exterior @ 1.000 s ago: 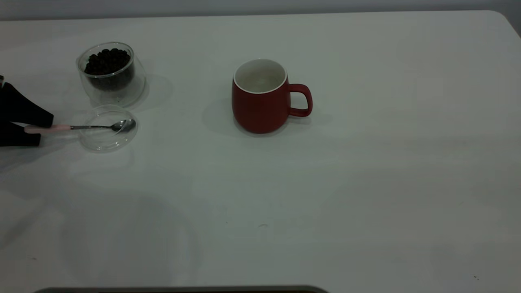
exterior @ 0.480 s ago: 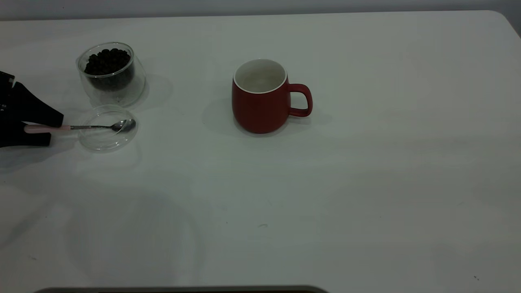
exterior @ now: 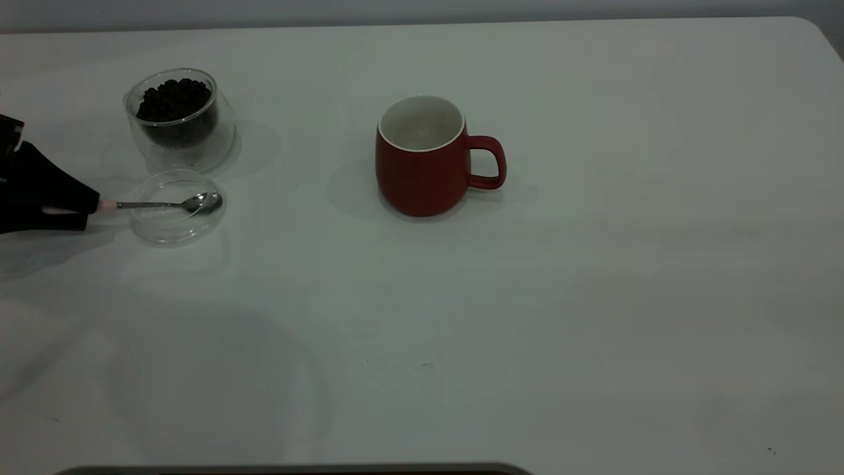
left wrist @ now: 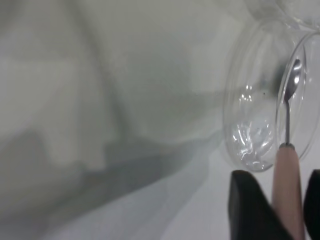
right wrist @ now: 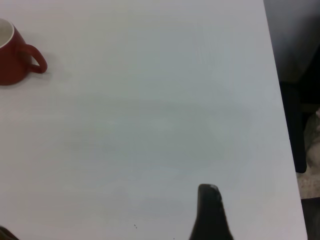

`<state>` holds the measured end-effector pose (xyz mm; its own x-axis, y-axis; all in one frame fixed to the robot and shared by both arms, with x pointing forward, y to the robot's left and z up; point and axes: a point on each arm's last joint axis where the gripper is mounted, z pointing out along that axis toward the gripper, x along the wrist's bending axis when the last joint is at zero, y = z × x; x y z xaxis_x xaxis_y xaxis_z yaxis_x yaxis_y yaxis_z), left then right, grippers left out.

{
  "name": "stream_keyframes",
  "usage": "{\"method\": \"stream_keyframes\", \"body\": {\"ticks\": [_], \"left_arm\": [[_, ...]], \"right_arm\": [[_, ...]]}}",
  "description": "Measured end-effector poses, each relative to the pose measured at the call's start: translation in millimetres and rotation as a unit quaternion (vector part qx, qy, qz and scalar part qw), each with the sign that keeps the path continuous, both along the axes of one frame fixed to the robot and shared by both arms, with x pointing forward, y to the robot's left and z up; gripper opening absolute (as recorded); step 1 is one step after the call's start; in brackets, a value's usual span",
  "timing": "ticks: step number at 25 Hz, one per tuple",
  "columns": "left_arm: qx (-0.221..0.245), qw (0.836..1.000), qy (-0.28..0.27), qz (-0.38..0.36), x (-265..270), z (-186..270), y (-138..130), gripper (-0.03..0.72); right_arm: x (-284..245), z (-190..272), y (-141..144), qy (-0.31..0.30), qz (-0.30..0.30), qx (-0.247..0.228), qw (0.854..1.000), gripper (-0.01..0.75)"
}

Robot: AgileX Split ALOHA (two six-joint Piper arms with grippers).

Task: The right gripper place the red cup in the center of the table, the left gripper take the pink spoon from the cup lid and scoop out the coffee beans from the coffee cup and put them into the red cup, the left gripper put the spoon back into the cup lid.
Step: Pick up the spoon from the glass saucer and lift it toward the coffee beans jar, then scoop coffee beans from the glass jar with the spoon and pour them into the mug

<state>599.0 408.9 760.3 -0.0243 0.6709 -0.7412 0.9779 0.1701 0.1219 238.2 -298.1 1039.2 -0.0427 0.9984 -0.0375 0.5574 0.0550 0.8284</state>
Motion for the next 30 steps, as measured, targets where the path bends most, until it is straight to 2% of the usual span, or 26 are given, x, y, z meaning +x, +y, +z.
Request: {"method": "stream_keyframes", "body": {"ticks": [3, 8, 18, 23, 27, 30], "left_arm": [[-0.013, 1.0, 0.001, -0.004, -0.9, 1.7, -1.3, 0.205], [-0.034, 0.999, -0.002, -0.011, -0.7, 8.8, -3.2, 0.127], [-0.008, 0.999, -0.044, -0.025, 7.3, 50.0, 2.2, 0.123], [0.0, 0.998, -0.031, -0.055, 2.8, 73.2, 2.9, 0.123], [-0.015, 0.997, -0.025, -0.072, -0.4, 87.0, 0.8, 0.123], [-0.029, 0.995, -0.061, -0.079, 8.5, 105.1, 1.8, 0.123]], "right_arm": [[0.0, 0.0, 0.0, 0.0, 0.0, 0.0, 1.0, 0.577], [0.0, 0.0, 0.0, 0.0, 0.0, 0.0, 1.0, 0.577], [0.0, 0.0, 0.0, 0.0, 0.0, 0.0, 1.0, 0.577], [0.0, 0.0, 0.0, 0.0, 0.0, 0.0, 1.0, 0.577], [0.0, 0.0, 0.0, 0.0, 0.0, 0.0, 1.0, 0.577], [0.0, 0.0, 0.0, 0.0, 0.0, 0.0, 1.0, 0.577]]}}
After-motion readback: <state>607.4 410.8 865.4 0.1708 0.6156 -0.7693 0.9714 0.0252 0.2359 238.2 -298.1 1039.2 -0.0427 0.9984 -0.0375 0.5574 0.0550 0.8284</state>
